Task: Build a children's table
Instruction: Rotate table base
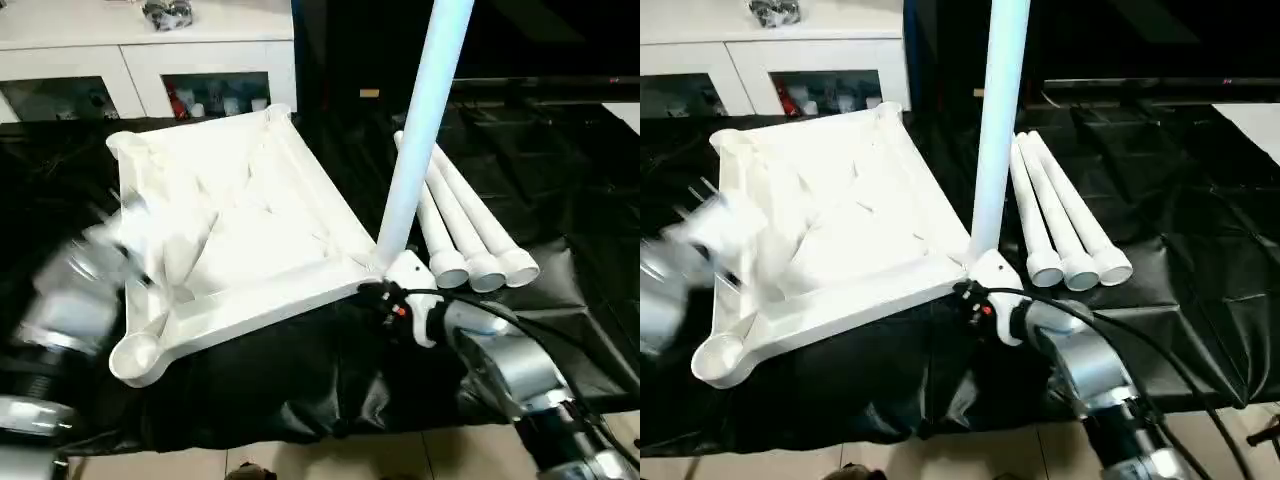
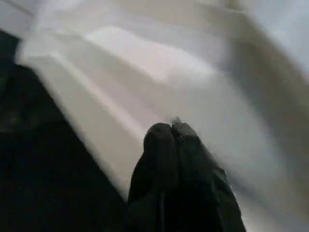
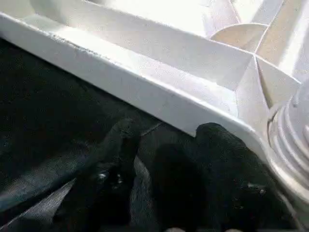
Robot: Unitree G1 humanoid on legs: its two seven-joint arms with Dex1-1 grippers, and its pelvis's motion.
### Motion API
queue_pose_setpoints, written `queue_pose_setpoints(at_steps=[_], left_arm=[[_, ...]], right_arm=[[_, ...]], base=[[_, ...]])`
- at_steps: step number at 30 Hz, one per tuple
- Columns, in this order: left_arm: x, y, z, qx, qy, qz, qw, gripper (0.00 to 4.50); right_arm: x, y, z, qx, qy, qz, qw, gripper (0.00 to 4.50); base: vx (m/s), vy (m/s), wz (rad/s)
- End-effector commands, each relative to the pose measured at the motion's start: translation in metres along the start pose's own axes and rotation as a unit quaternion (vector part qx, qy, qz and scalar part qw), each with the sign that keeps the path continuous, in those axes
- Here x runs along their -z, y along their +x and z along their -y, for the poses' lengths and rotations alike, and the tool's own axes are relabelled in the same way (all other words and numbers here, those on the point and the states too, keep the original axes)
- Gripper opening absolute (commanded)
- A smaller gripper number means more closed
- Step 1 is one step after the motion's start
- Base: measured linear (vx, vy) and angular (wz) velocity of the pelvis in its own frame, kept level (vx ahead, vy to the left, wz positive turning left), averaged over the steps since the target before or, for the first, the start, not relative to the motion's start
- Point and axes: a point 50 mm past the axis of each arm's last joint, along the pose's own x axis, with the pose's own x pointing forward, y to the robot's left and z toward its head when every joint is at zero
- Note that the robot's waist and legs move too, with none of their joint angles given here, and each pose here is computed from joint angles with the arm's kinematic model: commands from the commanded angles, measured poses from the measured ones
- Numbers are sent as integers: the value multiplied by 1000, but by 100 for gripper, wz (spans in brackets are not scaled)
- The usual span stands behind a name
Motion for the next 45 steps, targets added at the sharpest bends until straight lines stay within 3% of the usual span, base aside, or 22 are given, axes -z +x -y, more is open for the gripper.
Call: queue_pose_setpoints(at_steps=[1, 7, 9, 11, 13, 17, 20, 23, 30, 31, 34, 37, 41, 44, 45], left_arm=[[5, 2, 1, 18, 13, -16, 1000, 0], [26, -3, 0, 58, 48, -83, 994, 0], [23, -4, -6, 36, 48, -77, 995, 0], [22, -5, -8, 27, 47, -74, 996, 0], [12, -8, -23, -23, 34, -46, 998, 0], [7, -10, -26, -26, 31, -39, 998, 0], [15, -6, -1, 63, 31, -55, 996, 0], [26, -8, 25, 169, 44, -79, 982, 0], [38, -21, 40, 280, 75, -106, 951, 0], [32, -31, 46, 331, 69, -90, 937, 0], [21, -43, 54, 390, 49, -58, 918, 0], [4, -57, 66, 456, 27, -5, 889, 0], [-13, -62, 73, 481, 2, 40, 876, 0], [-16, -63, 74, 485, -6, 47, 873, 0], [-23, -58, 75, 473, -13, 66, 879, 0]], right_arm=[[-6, 3, 3, 10, -8, 8, 1000, 188], [-8, 15, 5, 10, -15, 4, 1000, 139], [-9, 17, 7, 13, -16, 4, 1000, 105], [-9, 18, 8, 14, -16, 5, 1000, 98], [-10, 18, 10, 15, -17, 5, 1000, 94], [-10, 18, 11, 16, -19, 5, 1000, 57], [-9, 22, 13, 14, -19, 4, 1000, 28], [-8, 31, 14, 13, -23, -4, 1000, 8], [-13, 44, 19, 28, -24, -7, 999, 8], [-16, 48, 21, 36, -23, -5, 999, 8], [-21, 54, 23, 42, -26, -2, 999, 8], [-26, 63, 23, 46, -23, 0, 999, 8], [-30, 72, 20, 48, -28, -1, 998, 8], [-32, 75, 18, 46, -30, -2, 998, 8], [-33, 79, 15, 43, -33, -1, 999, 8]], base=[[0, 0, 0], [0, 0, 0], [0, 0, 0], [0, 0, 0], [0, 0, 0], [0, 0, 0], [0, 0, 0], [0, 0, 0], [0, 0, 0], [0, 0, 0], [0, 0, 0], [0, 0, 0], [0, 0, 0], [0, 0, 0], [0, 0, 0]])
